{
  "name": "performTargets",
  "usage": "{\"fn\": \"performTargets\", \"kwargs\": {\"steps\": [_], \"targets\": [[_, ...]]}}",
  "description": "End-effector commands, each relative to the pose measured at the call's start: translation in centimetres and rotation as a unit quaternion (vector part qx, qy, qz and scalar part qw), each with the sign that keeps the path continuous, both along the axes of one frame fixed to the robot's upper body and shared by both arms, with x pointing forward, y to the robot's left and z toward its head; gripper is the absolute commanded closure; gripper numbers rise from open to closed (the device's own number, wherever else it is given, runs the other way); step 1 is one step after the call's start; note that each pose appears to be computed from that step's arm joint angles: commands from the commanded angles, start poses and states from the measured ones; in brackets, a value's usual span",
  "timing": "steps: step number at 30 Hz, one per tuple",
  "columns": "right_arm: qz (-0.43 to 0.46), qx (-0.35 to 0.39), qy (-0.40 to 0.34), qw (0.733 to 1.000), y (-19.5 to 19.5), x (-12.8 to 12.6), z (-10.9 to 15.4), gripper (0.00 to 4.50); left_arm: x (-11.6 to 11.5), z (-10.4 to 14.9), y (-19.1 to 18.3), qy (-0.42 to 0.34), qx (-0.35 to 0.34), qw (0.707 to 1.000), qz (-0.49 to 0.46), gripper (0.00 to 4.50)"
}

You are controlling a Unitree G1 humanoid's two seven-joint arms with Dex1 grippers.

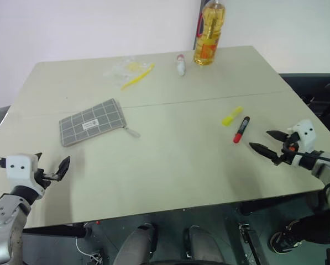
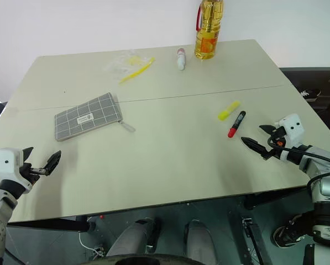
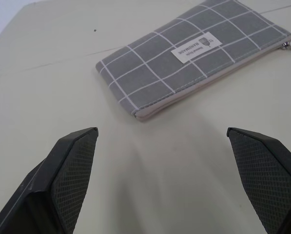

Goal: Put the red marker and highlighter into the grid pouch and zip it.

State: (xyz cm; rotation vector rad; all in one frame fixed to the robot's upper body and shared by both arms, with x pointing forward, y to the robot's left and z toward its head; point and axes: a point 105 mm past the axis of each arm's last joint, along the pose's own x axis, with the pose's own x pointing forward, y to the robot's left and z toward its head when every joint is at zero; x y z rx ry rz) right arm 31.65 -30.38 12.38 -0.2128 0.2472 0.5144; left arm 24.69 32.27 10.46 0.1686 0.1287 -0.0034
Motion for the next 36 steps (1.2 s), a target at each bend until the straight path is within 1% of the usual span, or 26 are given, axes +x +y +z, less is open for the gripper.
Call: {"fn": "performTargets", "kwargs": {"steps": [1, 5, 11, 14, 16, 22, 24, 27, 29, 32, 33, 36], "targets": [[0.008, 0.000, -0.028, 1.000, 0.3, 0.5, 1.3, 0.00, 0.0, 0.7, 0.2, -0.016, 0.008, 1.000, 0.007, 0.03], [0.022, 0.002, -0.038, 0.999, 1.2, 0.8, 1.7, 0.00, 0.0, 0.7, 0.2, -0.018, 0.012, 1.000, 0.012, 0.03], [0.078, 0.016, -0.069, 0.994, 5.2, 1.7, 3.5, 0.00, 0.1, 0.7, 0.3, -0.020, 0.019, 0.999, 0.018, 0.03], [0.108, 0.027, -0.079, 0.991, 7.6, 2.1, 4.1, 0.00, 0.1, 0.7, 0.4, -0.023, 0.023, 0.999, 0.025, 0.03], [0.144, 0.038, -0.088, 0.985, 10.1, 2.1, 4.7, 0.00, 0.0, 0.5, 0.8, -0.024, 0.029, 0.999, 0.039, 0.03], [0.235, 0.080, -0.104, 0.963, 16.8, 1.1, 6.1, 0.00, -0.1, 0.4, 1.3, -0.028, 0.038, 0.997, 0.053, 0.03], [0.254, 0.093, -0.100, 0.957, 18.3, 0.6, 6.0, 0.00, 0.0, 0.6, 1.8, -0.025, 0.059, 0.996, 0.057, 0.03], [0.264, 0.103, -0.093, 0.955, 19.2, 0.2, 5.5, 0.00, 0.1, 1.0, 3.1, -0.020, 0.096, 0.992, 0.073, 0.03], [0.266, 0.108, -0.089, 0.954, 19.6, 0.1, 5.2, 0.00, 0.2, 1.5, 4.2, -0.016, 0.139, 0.987, 0.080, 0.03], [0.272, 0.116, -0.086, 0.951, 20.1, -0.1, 5.0, 0.00, 0.7, 1.9, 5.9, 0.006, 0.233, 0.969, 0.084, 0.03], [0.274, 0.119, -0.085, 0.951, 20.3, -0.2, 5.0, 0.00, 1.0, 2.0, 6.4, 0.008, 0.247, 0.965, 0.089, 0.03], [0.278, 0.121, -0.084, 0.949, 20.7, -0.3, 4.9, 0.00, 2.0, 2.3, 7.4, 0.004, 0.257, 0.961, 0.099, 0.03]]}}
